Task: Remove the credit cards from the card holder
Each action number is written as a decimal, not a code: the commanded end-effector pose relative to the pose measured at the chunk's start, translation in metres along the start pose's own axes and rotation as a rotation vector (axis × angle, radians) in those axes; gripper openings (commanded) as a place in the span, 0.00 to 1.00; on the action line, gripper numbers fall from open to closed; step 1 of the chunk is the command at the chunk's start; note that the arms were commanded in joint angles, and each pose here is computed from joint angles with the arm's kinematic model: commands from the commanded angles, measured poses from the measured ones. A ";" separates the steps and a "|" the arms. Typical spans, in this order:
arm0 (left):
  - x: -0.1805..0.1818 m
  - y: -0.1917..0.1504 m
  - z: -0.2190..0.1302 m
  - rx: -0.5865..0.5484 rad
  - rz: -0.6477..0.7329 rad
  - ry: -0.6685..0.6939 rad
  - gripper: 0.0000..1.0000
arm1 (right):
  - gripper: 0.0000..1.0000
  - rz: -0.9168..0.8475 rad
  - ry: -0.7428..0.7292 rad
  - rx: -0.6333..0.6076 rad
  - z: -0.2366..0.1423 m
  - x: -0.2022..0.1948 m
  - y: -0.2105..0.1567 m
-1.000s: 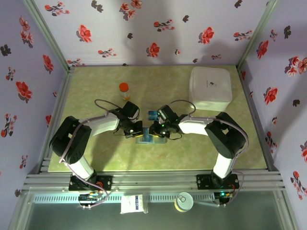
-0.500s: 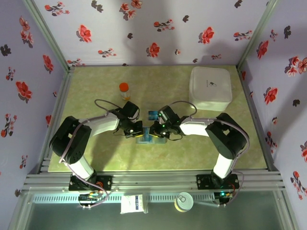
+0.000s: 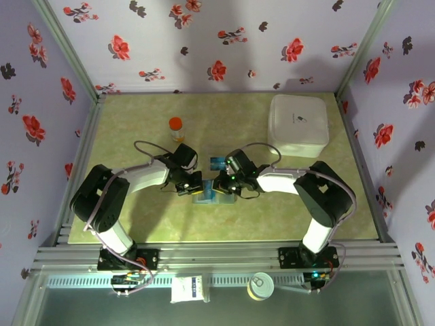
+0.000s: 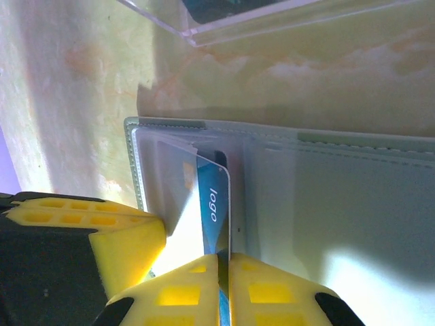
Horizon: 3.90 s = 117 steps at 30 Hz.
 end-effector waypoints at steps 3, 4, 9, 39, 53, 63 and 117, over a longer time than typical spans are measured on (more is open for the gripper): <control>0.016 -0.003 0.005 0.010 -0.002 0.068 0.00 | 0.10 0.004 -0.021 -0.014 -0.013 -0.008 0.000; 0.015 -0.003 0.005 0.008 0.001 0.066 0.00 | 0.10 0.003 -0.028 -0.014 -0.014 -0.010 0.000; 0.013 -0.002 0.004 0.005 0.000 0.062 0.00 | 0.10 -0.011 -0.036 -0.018 -0.023 -0.009 0.002; -0.005 0.003 -0.022 -0.068 0.006 -0.039 0.04 | 0.00 -0.893 -0.351 0.294 -0.078 -0.004 0.017; 0.014 0.003 -0.036 -0.108 -0.040 -0.051 0.05 | 0.00 -1.338 -0.426 0.544 -0.092 0.004 0.056; 0.028 -0.001 -0.036 -0.106 -0.075 -0.036 0.06 | 0.00 -1.459 -0.369 0.565 -0.086 0.032 0.090; 0.036 -0.009 -0.015 -0.046 -0.081 -0.004 0.05 | 0.29 -0.996 -0.298 0.077 -0.052 0.069 0.115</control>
Point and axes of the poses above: each hand's point on the last joint's axis, 136 mm out from that joint toward the fingers, its own z axis out along the fingers, its own x axis along the line the jaws close on, y = z × x, the point moved 3 cm from there along -z, back along the fingers, and after that the axes turned 9 degrees about -z, right-handed, at the moved point
